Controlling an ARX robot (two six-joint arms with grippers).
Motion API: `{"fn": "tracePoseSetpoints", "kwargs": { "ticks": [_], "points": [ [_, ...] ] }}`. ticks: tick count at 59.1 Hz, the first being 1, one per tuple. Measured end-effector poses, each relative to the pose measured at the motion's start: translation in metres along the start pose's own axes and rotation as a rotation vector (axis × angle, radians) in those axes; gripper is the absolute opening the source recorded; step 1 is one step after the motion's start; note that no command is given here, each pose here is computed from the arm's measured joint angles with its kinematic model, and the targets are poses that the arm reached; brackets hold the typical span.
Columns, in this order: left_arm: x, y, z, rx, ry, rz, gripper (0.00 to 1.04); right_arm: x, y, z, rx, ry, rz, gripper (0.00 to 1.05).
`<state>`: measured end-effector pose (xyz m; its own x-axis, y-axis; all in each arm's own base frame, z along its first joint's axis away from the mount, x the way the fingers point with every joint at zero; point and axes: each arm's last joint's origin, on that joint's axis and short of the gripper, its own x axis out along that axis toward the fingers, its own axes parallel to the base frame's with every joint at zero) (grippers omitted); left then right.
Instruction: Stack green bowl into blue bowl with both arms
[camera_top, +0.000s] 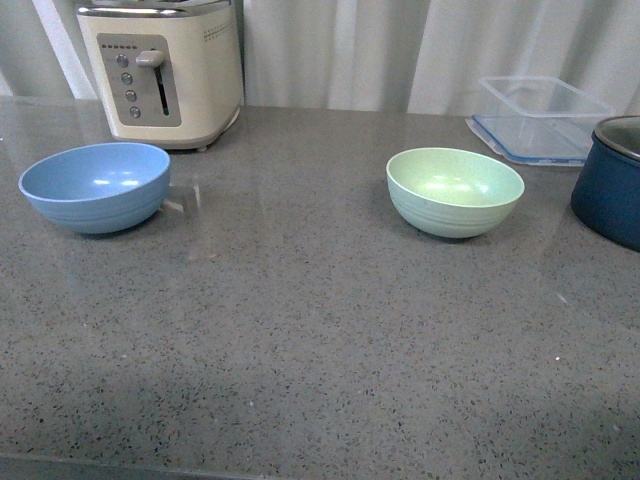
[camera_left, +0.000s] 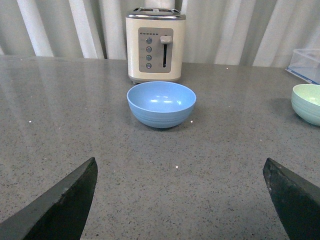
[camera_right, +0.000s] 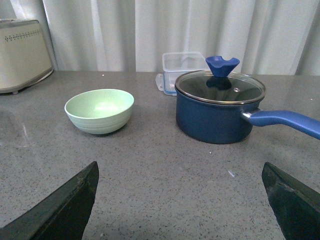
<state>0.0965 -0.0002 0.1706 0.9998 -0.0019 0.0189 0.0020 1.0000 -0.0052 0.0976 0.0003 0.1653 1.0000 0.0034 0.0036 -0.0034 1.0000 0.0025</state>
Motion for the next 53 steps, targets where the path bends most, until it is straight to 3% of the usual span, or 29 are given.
{"fn": "tracePoseSetpoints", "kwargs": {
  "ticks": [34,36,40,43,49,53],
  "points": [
    [0.0,0.0,0.0,0.0,0.0,0.0,0.98,0.0,0.0,0.0,0.0,0.0,0.0,0.95],
    [0.001,0.0,0.001,0.015,-0.007,0.041,0.98,0.0,0.0,0.0,0.0,0.0,0.0,0.95],
    [0.004,-0.001,0.009,0.045,-0.072,0.237,0.98,0.0,0.0,0.0,0.0,0.0,0.0,0.95],
    [0.007,0.0,0.014,0.052,-0.086,0.316,0.98,0.0,0.0,0.0,0.0,0.0,-0.002,0.95],
    [0.017,0.0,0.031,0.047,-0.103,0.32,0.98,0.0,0.0,0.0,0.0,0.0,0.0,0.95],
    [0.031,0.001,0.057,0.047,-0.113,0.291,0.98,0.0,0.0,0.0,0.0,0.0,0.0,0.95]
  ]
}}
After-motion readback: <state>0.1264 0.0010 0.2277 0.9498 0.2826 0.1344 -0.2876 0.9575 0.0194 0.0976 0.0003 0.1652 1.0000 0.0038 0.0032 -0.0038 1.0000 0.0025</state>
